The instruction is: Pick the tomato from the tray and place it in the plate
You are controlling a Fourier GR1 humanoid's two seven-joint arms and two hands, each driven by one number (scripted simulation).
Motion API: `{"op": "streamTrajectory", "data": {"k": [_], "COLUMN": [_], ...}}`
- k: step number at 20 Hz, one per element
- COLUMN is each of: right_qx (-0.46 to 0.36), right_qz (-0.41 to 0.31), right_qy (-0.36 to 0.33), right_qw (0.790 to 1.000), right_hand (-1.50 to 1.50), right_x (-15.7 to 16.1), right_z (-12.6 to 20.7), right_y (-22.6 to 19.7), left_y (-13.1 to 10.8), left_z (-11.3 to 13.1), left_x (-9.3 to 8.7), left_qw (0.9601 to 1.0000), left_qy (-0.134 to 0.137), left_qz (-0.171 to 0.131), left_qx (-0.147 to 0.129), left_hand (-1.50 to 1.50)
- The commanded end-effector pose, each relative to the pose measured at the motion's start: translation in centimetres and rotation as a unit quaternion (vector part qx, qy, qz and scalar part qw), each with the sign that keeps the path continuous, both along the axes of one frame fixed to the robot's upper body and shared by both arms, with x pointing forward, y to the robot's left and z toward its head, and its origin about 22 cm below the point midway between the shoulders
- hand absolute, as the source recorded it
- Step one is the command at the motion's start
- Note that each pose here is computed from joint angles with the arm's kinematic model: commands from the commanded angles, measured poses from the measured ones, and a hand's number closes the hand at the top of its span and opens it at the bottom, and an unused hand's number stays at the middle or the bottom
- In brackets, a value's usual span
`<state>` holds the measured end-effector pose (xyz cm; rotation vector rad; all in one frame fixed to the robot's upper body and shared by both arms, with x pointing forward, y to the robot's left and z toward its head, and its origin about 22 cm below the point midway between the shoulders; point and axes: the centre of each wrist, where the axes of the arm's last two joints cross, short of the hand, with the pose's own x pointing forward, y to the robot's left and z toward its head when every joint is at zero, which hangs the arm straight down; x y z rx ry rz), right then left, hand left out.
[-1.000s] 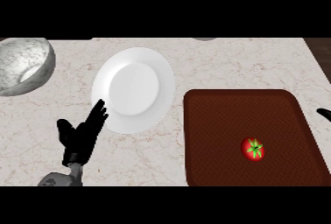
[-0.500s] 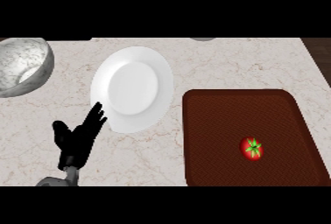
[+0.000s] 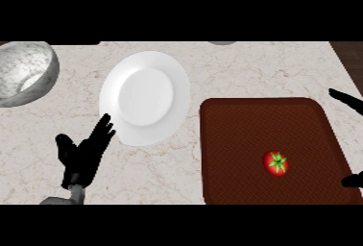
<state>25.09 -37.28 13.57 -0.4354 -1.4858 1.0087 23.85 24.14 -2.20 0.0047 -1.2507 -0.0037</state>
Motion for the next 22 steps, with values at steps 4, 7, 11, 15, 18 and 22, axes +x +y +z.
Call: {"op": "streamTrajectory", "data": {"k": [4, 7, 11, 15, 18, 22], "right_qx": [-0.043, -0.069, -0.046, -0.057, -0.053, -0.091], "right_qz": [-0.013, -0.023, -0.021, -0.008, -0.003, -0.018], "right_qy": [0.011, 0.035, 0.059, 0.076, 0.073, 0.062], "right_qw": [0.999, 0.997, 0.997, 0.995, 0.996, 0.994], "right_hand": [-1.50, -1.50, -1.50, -1.50, -1.50, -1.50], "right_x": [-2.2, -0.2, -2.1, -2.3, -0.9, -2.3], "right_z": [-2.0, -2.9, -4.0, -4.2, -4.5, -6.0], "right_y": [5.0, 5.9, 7.6, 8.3, 8.4, 8.1], "left_y": [1.2, -0.5, -0.5, 0.6, 0.9, -1.9], "left_z": [-0.4, 0.0, -2.0, -0.7, -1.4, -0.9], "left_x": [-0.8, -1.7, -0.9, -1.2, -0.8, -0.2], "left_qw": [0.9992, 0.9996, 0.9994, 0.9995, 0.9995, 0.9996], "left_qy": [0.038, 0.027, 0.035, 0.033, 0.033, 0.028], "left_qz": [0.000, -0.005, 0.005, -0.002, 0.001, 0.005], "left_qx": [0.011, -0.005, 0.001, -0.003, -0.001, 0.002], "left_hand": [0.00, 0.00, 0.00, 0.00, 0.00, 0.00]}}
